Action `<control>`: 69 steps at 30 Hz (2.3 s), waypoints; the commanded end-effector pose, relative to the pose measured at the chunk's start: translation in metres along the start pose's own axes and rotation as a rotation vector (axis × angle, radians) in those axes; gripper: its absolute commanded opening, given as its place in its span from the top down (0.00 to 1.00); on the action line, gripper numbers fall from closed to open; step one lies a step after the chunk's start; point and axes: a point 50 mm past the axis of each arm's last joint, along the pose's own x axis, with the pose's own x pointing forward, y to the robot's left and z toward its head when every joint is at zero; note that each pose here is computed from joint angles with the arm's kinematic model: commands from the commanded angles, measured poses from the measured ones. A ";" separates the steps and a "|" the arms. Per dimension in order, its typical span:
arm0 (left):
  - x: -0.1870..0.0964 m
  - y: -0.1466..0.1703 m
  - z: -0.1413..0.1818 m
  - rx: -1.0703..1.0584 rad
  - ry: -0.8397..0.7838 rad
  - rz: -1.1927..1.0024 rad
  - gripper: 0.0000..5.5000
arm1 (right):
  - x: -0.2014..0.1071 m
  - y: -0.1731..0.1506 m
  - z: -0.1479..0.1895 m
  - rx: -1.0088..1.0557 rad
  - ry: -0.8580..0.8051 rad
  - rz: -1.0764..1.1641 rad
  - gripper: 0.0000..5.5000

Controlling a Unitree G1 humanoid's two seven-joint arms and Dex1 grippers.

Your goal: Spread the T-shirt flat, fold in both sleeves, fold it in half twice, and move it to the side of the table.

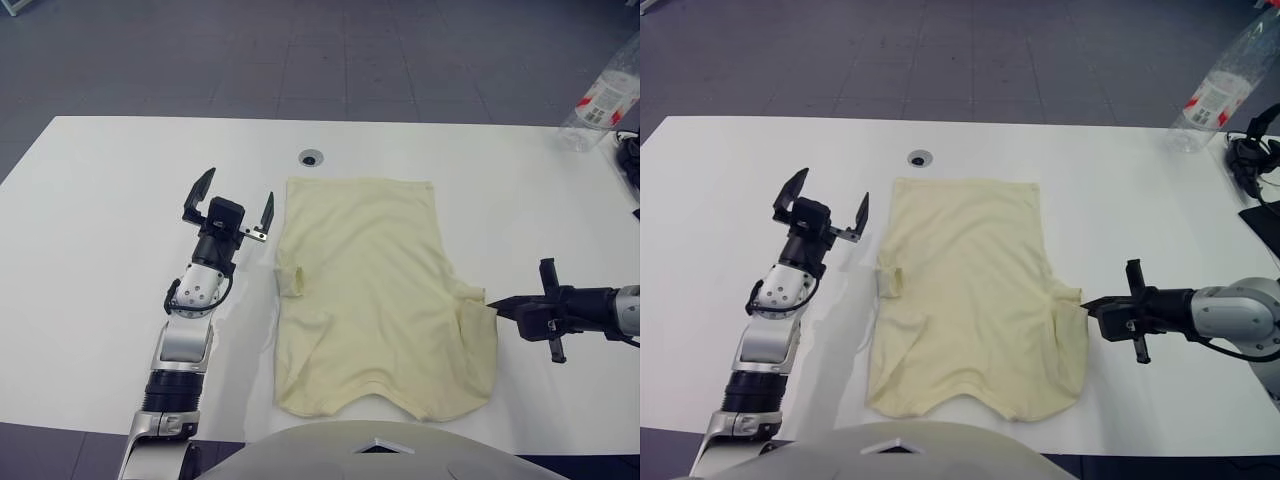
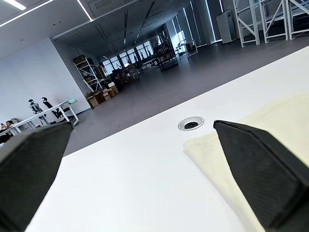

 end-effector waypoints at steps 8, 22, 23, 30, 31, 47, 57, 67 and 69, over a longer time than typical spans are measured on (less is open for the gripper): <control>0.005 0.000 0.001 0.023 -0.013 -0.016 0.02 | 0.020 -0.009 0.021 -0.076 -0.092 0.031 1.00; 0.008 -0.002 0.004 0.029 -0.024 -0.025 0.02 | 0.039 -0.022 0.048 -0.144 -0.191 0.031 1.00; 0.008 -0.002 0.004 0.030 -0.025 -0.026 0.02 | 0.041 -0.022 0.049 -0.148 -0.196 0.037 1.00; 0.009 -0.003 0.005 0.032 -0.027 -0.031 0.02 | 0.053 -0.027 0.055 -0.167 -0.222 0.046 1.00; 0.009 -0.003 0.005 0.032 -0.028 -0.032 0.02 | 0.055 -0.027 0.056 -0.167 -0.223 0.047 1.00; 0.008 -0.005 0.006 0.036 -0.028 -0.044 0.02 | 0.069 -0.014 0.059 -0.111 -0.259 0.099 0.87; 0.010 -0.007 0.006 0.039 -0.028 -0.052 0.02 | 0.054 -0.031 0.055 0.053 -0.339 -0.057 0.55; -0.024 -0.003 0.050 0.064 -0.120 -0.377 0.02 | 0.002 -0.015 0.048 0.497 -0.319 -0.335 0.26; -0.049 -0.003 0.060 0.139 -0.096 -0.520 0.02 | 0.002 0.006 0.056 0.563 -0.287 -0.292 0.20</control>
